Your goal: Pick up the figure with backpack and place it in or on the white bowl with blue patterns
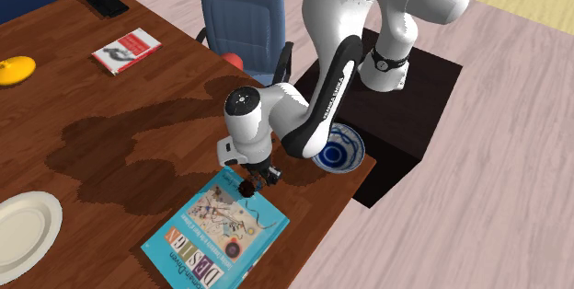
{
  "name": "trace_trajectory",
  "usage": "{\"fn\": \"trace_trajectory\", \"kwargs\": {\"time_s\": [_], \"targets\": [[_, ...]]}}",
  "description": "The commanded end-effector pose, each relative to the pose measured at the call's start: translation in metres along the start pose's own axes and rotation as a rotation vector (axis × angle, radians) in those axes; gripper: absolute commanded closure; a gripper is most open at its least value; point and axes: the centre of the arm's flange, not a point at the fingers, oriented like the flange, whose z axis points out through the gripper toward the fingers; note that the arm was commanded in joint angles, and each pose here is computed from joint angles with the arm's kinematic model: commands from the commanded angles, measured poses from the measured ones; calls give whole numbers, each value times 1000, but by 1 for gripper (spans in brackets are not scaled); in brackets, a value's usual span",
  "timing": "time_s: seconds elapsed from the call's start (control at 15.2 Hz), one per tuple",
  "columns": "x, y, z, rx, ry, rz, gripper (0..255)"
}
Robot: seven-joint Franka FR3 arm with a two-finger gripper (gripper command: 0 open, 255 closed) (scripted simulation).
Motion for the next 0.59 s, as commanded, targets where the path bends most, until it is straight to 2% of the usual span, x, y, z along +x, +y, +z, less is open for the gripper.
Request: {"fn": "trace_trajectory", "kwargs": {"time_s": [0.0,0.13,0.53], "targets": [[0,0,0,0,0,0,255],[0,0,0,0,0,0,255],[2,-2,-31,0,0,0,255]]}}
